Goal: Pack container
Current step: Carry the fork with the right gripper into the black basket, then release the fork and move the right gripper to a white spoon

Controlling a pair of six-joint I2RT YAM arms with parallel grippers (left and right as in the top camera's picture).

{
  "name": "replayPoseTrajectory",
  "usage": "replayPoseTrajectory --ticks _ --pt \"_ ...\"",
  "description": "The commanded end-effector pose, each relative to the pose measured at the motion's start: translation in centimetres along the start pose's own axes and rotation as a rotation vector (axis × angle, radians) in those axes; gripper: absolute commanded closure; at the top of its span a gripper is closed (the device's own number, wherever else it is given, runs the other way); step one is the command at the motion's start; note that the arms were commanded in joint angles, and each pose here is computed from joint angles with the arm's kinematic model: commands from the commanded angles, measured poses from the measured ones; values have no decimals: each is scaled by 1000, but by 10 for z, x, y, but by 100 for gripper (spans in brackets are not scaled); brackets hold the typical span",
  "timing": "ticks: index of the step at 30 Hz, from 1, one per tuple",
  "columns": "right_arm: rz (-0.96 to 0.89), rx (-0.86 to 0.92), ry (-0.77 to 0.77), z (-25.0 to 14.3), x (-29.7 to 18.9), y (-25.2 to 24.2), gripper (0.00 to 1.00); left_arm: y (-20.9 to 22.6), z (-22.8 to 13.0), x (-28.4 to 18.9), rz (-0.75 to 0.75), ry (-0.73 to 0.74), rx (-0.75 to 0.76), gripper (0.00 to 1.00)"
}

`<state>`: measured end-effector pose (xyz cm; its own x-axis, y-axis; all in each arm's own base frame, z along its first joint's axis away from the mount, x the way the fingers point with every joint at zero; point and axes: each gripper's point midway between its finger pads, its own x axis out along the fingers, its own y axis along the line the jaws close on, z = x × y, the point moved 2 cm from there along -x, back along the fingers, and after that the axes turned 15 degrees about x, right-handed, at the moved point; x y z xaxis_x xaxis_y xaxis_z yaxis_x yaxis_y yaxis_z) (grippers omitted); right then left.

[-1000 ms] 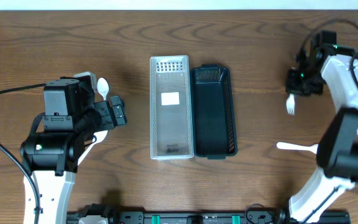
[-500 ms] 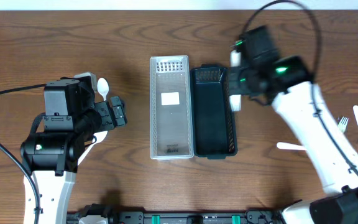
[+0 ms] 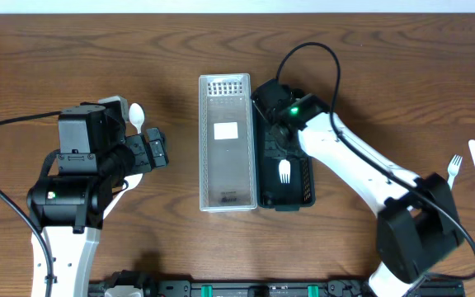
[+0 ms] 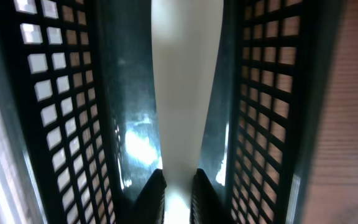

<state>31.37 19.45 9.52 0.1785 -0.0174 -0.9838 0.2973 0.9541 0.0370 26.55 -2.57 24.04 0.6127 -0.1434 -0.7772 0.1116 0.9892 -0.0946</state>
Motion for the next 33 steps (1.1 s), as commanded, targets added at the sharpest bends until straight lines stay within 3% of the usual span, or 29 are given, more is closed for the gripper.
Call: replayPoseTrajectory --ticks 1,2,5,10,12,15,17,20,24,27,29,32,33 --pt "21 -17 -9 1 0 6 68 -3 6 -5 -11 -18 3 2" --pt "30 -17 -10 1 0 8 63 -3 6 -5 -11 -17 3 2" --pt "58 -26 -27 5 -1 14 62 -3 6 -5 -11 -18 3 2" --pt "67 -6 -85 20 -13 14 71 -3 6 -5 -11 -18 3 2" --pt "51 71 -159 38 -33 2 76 -3 6 -5 -11 -18 3 2" --pt "65 261 -291 72 -72 -28 73 -3 6 -5 -11 -18 3 2" --pt "101 416 -350 91 -98 -55 62 -3 6 -5 -11 -17 3 2" --pt "119 647 -374 109 -119 -106 58 -3 6 -5 -11 -17 3 2" --pt "-21 1004 -303 103 -111 -185 50 -3 6 -5 -11 -17 3 2" --pt "-117 1223 -234 93 -94 -228 34 -3 6 -5 -11 -17 3 2" --pt "-146 1288 -181 88 -80 -245 27 -3 6 -5 -11 -17 3 2" --pt "-187 1344 -111 79 -55 -260 6 -3 6 -5 -11 -18 3 2" --pt "-203 1360 -93 75 -46 -264 3 -3 6 -5 -11 -18 3 2"
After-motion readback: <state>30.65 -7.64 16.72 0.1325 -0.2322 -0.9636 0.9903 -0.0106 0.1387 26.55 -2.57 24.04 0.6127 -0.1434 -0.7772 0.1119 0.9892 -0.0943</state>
